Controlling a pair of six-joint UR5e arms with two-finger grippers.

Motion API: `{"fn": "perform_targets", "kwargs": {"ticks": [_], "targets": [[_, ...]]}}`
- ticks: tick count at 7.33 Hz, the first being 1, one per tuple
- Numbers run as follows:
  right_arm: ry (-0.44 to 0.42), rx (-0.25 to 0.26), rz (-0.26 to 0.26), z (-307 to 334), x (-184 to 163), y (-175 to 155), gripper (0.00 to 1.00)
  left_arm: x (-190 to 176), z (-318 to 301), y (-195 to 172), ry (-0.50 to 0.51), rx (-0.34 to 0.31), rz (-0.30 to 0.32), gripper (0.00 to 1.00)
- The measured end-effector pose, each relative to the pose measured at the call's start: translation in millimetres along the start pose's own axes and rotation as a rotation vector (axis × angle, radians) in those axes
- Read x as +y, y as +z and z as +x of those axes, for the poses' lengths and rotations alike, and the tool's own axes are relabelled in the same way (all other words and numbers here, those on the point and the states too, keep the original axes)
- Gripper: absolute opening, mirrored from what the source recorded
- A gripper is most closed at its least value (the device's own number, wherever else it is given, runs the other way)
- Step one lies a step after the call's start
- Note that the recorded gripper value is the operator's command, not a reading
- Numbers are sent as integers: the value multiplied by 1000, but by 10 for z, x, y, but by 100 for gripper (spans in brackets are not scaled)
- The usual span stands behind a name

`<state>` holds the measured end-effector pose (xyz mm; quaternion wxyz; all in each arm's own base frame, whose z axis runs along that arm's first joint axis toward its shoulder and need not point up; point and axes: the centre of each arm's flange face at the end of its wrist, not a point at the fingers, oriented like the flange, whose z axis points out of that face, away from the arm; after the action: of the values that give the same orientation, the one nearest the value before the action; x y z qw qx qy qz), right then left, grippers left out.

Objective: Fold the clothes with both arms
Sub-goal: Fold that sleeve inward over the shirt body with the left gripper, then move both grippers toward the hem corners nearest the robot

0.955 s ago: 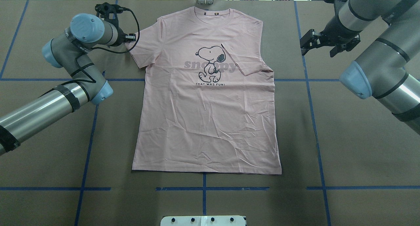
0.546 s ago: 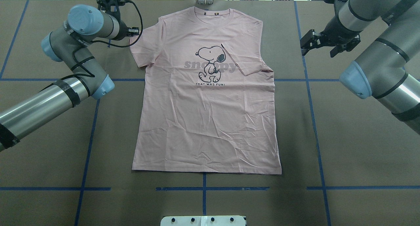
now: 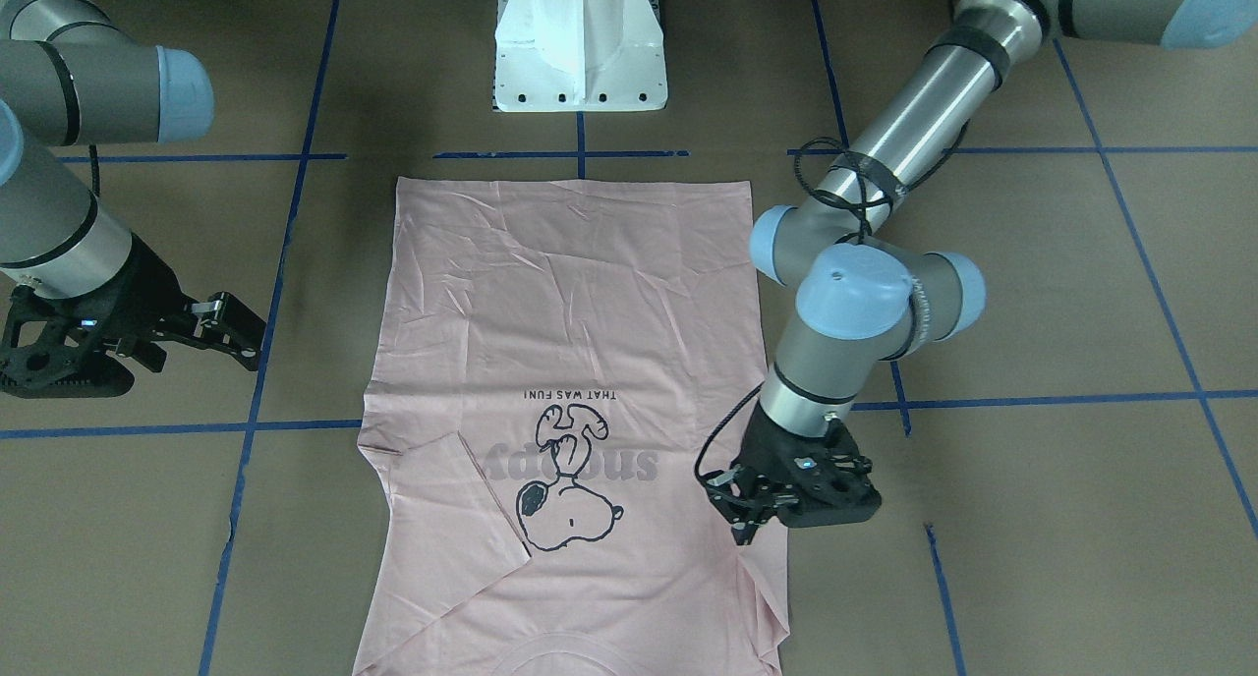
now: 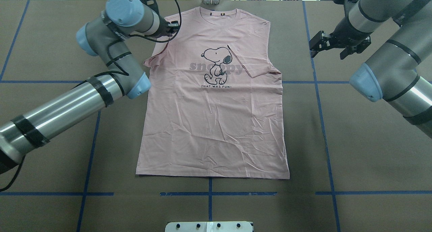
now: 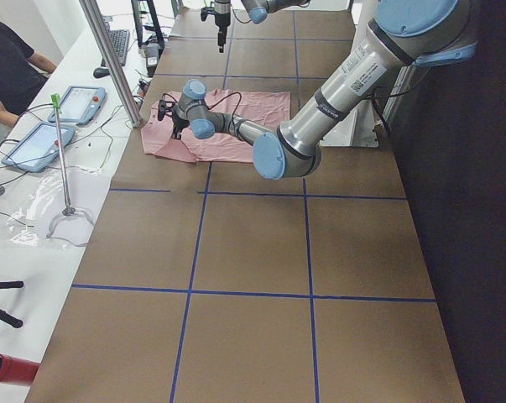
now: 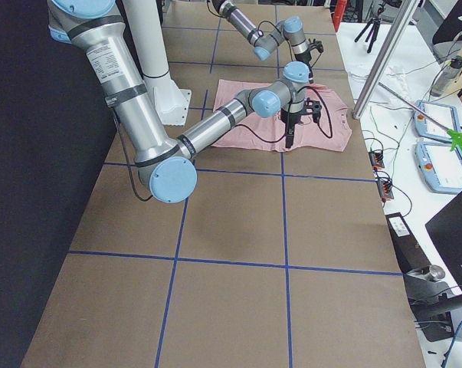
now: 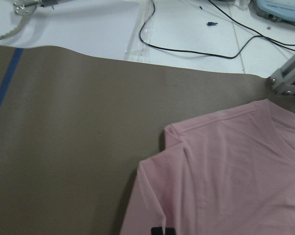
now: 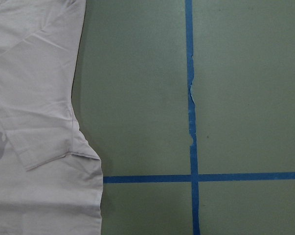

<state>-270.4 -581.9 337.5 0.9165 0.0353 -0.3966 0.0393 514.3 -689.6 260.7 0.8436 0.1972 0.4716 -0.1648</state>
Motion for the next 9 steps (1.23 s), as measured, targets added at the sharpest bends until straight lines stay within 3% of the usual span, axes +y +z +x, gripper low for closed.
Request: {"fn": "perform_targets", "kwargs": {"ticks": [2,3,4,7,9], "targets": [[1,1,-1,10,1,9,100,151,481,121,-48,-4,22,0],[1,2,-2,11,1,12,100,174,534,156,-58,-7,26,68],[1,3,-4,13,1,26,100,187,551,170,-60,-4,28,100],[2,6,-8,14,-2,55,100,240,664,102,-54,35,21,100],[-3,-1,-8,-28,81,47,100,365,677,-117,-38,86,-56,100]]}}
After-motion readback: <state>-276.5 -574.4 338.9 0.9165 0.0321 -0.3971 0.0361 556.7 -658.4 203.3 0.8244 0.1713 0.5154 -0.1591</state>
